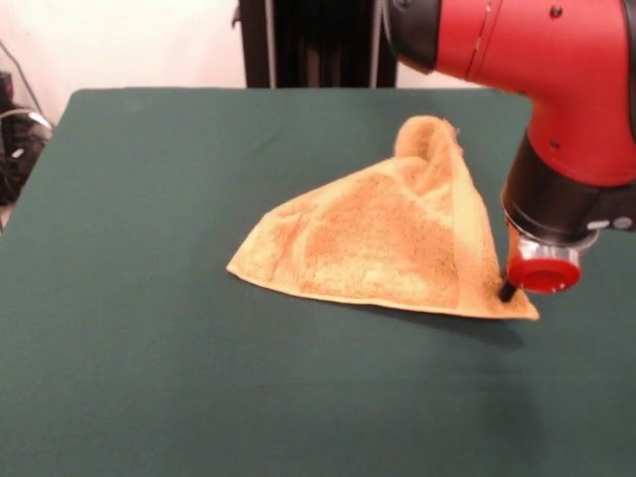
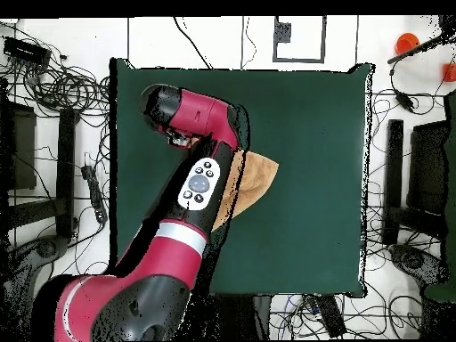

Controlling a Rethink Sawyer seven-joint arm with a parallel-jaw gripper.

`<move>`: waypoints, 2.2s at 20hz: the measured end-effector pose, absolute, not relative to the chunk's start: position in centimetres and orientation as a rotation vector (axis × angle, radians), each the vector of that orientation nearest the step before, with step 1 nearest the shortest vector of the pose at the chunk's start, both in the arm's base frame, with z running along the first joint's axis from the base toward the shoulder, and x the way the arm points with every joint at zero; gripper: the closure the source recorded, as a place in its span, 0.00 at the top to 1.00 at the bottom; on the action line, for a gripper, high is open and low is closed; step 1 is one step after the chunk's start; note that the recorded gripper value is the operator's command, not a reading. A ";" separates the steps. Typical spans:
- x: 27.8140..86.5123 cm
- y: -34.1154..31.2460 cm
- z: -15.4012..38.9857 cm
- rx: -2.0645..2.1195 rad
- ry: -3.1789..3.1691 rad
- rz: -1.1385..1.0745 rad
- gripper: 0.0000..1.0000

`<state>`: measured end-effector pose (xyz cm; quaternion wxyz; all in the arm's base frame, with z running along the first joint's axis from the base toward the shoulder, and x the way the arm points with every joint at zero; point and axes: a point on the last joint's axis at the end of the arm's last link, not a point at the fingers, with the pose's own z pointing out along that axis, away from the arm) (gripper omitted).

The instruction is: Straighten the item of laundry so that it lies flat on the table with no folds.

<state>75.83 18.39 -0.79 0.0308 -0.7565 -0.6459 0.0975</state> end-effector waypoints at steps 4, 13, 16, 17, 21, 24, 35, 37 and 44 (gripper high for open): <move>76.5 18.5 -2.0 -2.362 -1.964 0.291 0.00; 77.5 18.6 -4.2 -2.382 -1.947 0.291 0.00; 77.7 18.8 -4.3 -2.381 -1.945 0.313 0.00; 77.8 19.0 -4.3 -2.380 -1.944 0.321 0.00; 78.0 19.6 -4.2 -2.378 -1.943 0.344 0.00; 78.3 20.4 -4.0 -2.380 -1.935 0.343 0.00; 79.3 22.8 -3.6 -2.379 -1.932 0.313 0.00; 79.5 23.1 -3.4 -2.380 -1.932 0.301 0.00; 79.5 23.0 -3.4 -2.381 -1.932 0.299 0.00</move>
